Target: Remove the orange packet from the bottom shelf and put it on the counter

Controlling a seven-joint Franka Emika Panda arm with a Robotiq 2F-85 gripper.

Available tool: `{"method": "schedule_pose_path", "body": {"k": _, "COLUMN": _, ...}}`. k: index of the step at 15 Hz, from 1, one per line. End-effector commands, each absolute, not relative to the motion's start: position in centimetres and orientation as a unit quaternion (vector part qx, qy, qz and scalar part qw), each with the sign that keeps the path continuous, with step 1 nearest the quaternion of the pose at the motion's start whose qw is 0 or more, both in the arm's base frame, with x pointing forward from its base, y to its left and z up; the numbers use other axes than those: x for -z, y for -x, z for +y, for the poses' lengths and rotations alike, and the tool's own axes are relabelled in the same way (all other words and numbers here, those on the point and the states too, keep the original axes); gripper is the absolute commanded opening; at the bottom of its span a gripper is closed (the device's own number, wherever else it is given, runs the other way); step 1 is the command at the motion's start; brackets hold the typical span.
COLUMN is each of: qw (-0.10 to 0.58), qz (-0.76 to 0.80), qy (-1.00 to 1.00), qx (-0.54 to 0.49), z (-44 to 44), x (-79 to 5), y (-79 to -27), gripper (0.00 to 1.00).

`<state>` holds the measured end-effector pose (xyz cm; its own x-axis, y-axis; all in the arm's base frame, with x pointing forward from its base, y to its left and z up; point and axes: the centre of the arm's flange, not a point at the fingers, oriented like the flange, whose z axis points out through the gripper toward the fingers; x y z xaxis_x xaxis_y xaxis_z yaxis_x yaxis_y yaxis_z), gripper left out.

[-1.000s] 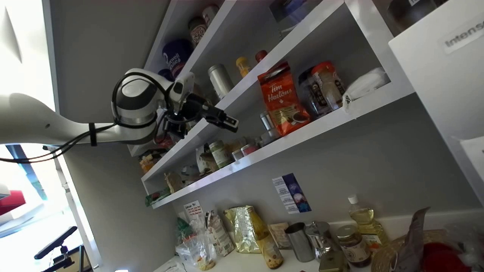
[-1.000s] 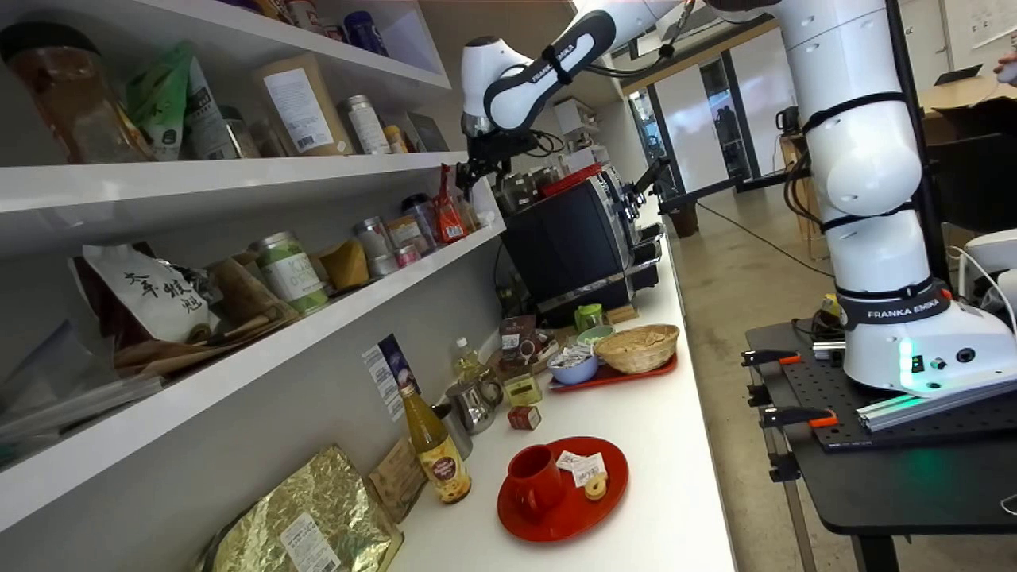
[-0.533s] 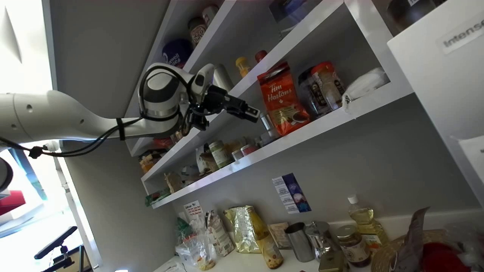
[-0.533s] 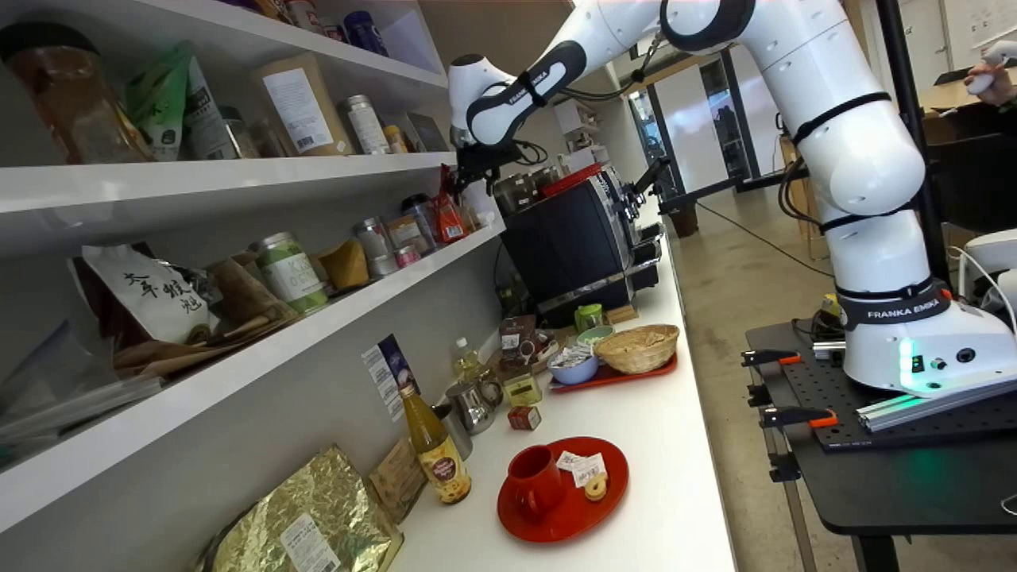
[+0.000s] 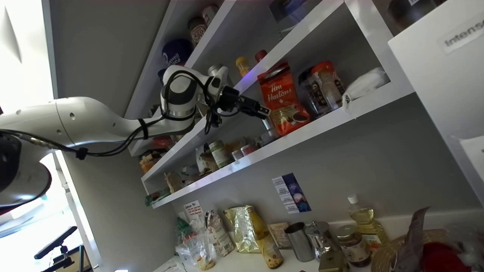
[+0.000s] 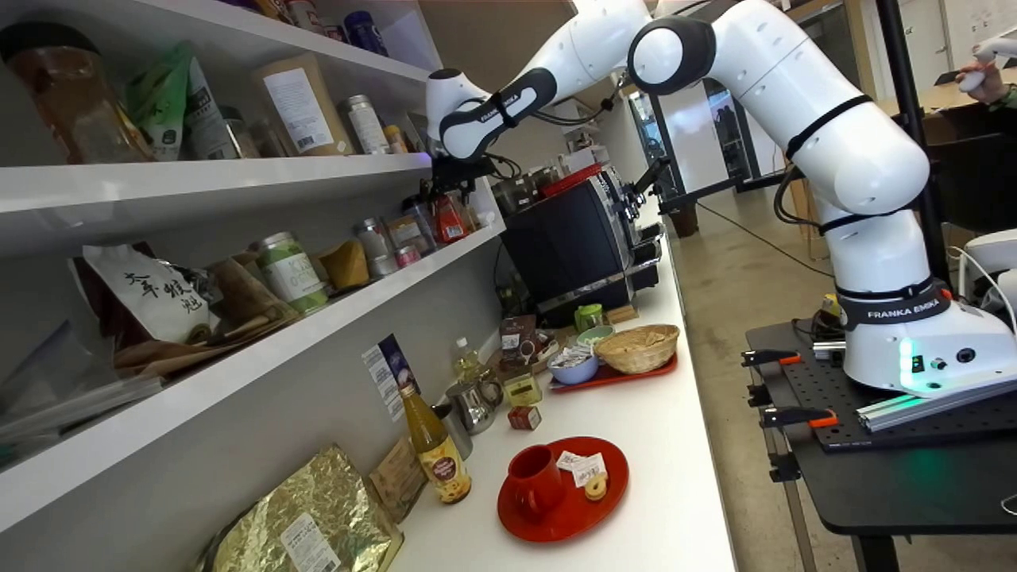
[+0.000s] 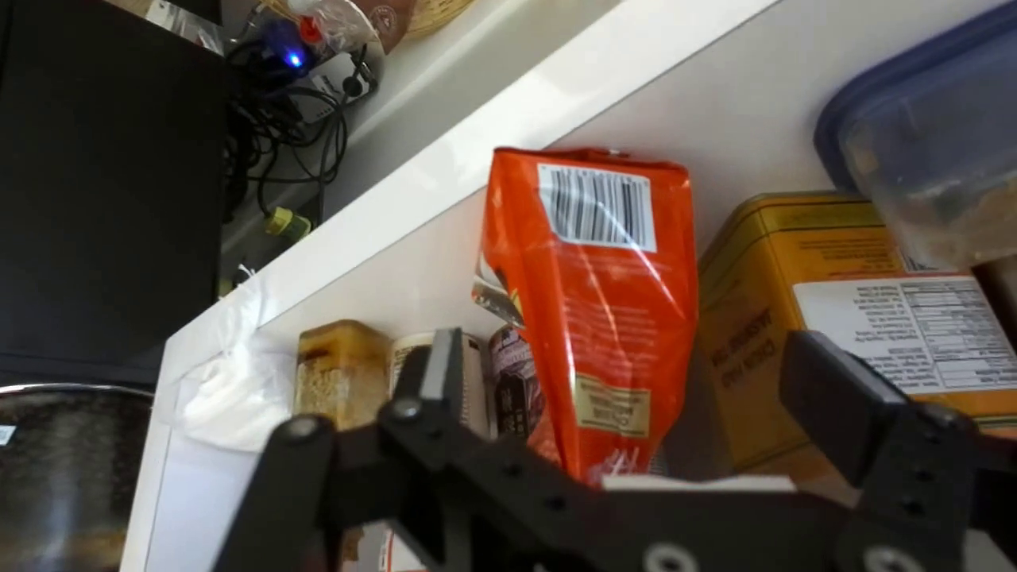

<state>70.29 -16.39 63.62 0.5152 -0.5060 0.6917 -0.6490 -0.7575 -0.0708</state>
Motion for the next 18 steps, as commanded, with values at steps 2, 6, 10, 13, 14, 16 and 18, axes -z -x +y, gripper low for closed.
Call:
{"method": "schedule_pose_path", "body": {"k": 2, "qw": 0.107, "qz": -0.343, "qy": -0.861, "qx": -0.360, "z": -17.0, "x": -65.8, "y": -73.5, "gripper": 1.00}}
{"method": "schedule_pose_path", "body": {"k": 6, "qw": 0.111, "qz": -0.343, "qy": -0.865, "qx": -0.350, "z": -17.1, "x": -65.7, "y": -73.9, "gripper": 0.72}}
{"method": "schedule_pose_path", "body": {"k": 10, "qw": 0.116, "qz": -0.341, "qy": -0.866, "qx": -0.346, "z": -17.5, "x": -65.2, "y": -74.4, "gripper": 0.42}}
{"method": "schedule_pose_path", "body": {"k": 13, "qw": 0.119, "qz": -0.342, "qy": -0.867, "qx": -0.342, "z": -17.9, "x": -64.9, "y": -74.7, "gripper": 0.17}}
{"method": "schedule_pose_path", "body": {"k": 14, "qw": 0.120, "qz": -0.342, "qy": -0.867, "qx": -0.342, "z": -18.0, "x": -64.8, "y": -74.7, "gripper": 0.09}}
{"method": "schedule_pose_path", "body": {"k": 16, "qw": 0.120, "qz": -0.340, "qy": -0.868, "qx": -0.341, "z": -18.0, "x": -64.8, "y": -74.6, "gripper": 0.00}}
{"method": "schedule_pose_path", "body": {"k": 18, "qw": 0.120, "qz": -0.340, "qy": -0.870, "qx": -0.337, "z": -17.9, "x": -64.6, "y": -74.4, "gripper": 0.00}}
